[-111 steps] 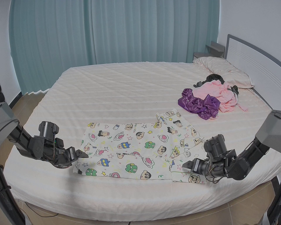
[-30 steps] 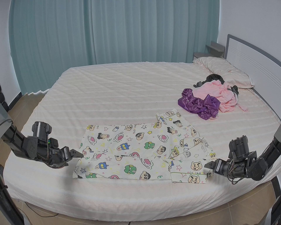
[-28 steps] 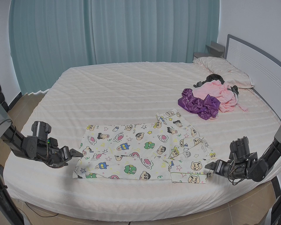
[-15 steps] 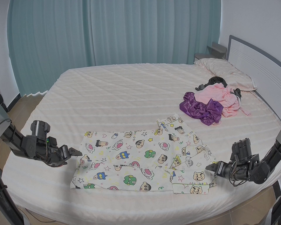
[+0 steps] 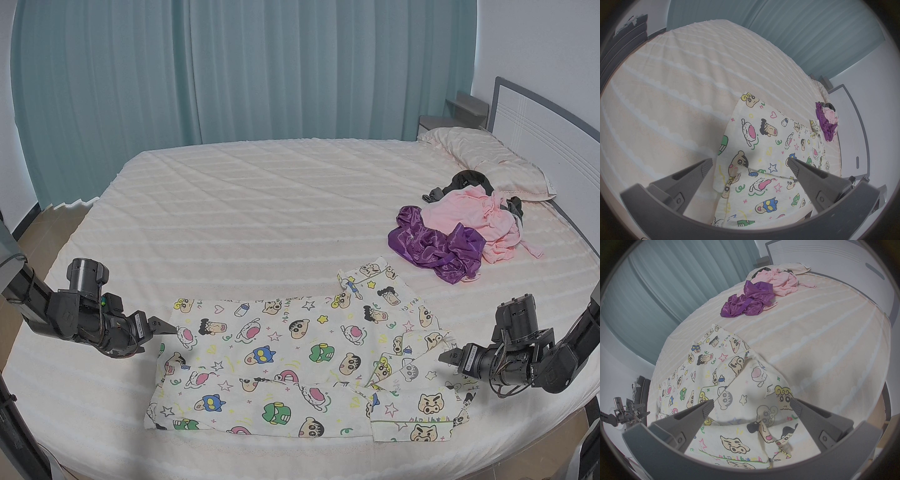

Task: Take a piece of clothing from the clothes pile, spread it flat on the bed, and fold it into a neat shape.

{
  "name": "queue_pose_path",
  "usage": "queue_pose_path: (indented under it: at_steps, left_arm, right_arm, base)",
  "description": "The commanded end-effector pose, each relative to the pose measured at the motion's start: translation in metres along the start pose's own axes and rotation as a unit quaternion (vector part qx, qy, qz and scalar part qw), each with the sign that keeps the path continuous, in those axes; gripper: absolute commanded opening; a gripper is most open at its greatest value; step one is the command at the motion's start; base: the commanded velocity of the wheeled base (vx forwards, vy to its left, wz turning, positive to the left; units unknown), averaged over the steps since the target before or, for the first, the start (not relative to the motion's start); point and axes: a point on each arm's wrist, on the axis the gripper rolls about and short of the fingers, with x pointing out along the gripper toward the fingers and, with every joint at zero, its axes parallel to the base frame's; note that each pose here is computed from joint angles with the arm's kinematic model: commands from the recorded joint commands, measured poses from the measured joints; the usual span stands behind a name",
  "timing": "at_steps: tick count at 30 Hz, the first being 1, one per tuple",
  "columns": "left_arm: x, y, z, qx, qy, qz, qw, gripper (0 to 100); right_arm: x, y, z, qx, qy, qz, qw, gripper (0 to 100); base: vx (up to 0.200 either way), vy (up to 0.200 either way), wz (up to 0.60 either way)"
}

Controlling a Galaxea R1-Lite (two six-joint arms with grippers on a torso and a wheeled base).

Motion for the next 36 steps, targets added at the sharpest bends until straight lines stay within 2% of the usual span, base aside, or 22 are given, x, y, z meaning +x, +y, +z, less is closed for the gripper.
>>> queue_pose_path:
  at_steps: [1,8,11,23,29,30,33,36]
  left_arm:
    - [0.002,0.001,0.0,-0.002,0.003,0.002,1.0,100]
    - [0.006,0.002,-0.002,-0.004,0.009,0.003,0.9999,100]
    - [0.006,0.002,-0.002,-0.003,0.009,0.003,0.9999,100]
    - [0.006,0.0,0.002,-0.001,0.002,0.002,1.0,100]
    - [0.014,-0.024,0.035,-0.022,-0.043,-0.019,0.9986,100]
    - [0.025,-0.027,0.053,-0.018,-0.068,-0.008,0.9975,100]
    - [0.048,-0.026,0.073,-0.014,-0.09,0.011,0.9958,100]
    - [0.072,-0.019,0.078,0.008,-0.08,0.018,0.9966,100]
  right_arm:
    - [0.0,0.0,0.0,-0.001,0.0,0.001,1.0,100]
    - [0.0,0.001,0.0,-0.001,0.0,0.002,1.0,100]
    - [0.0,0.001,0.0,0.0,-0.001,0.001,1.0,100]
    - [-0.001,0.001,0.0,0.0,-0.002,0.002,1.0,100]
    - [-0.001,0.002,0.003,0.004,-0.006,0.006,1.0,100]
    - [-0.001,0.003,0.003,0.004,-0.005,0.007,1.0,100]
    - [-0.001,0.003,0.003,0.003,-0.001,0.015,0.9999,100]
    - [-0.001,0.004,0.004,0.002,0.003,0.024,0.9997,100]
  base:
    - [0.0,0.0,0.0]
    - [0.0,0.0,0.0]
    - [0.0,-0.2,0.0]
    - [0.0,0.0,0.0]
    - [0.0,0.0,0.0]
    - [0.0,0.0,0.0]
    - [0.0,0.0,0.0]
    - [0.0,0.0,0.0]
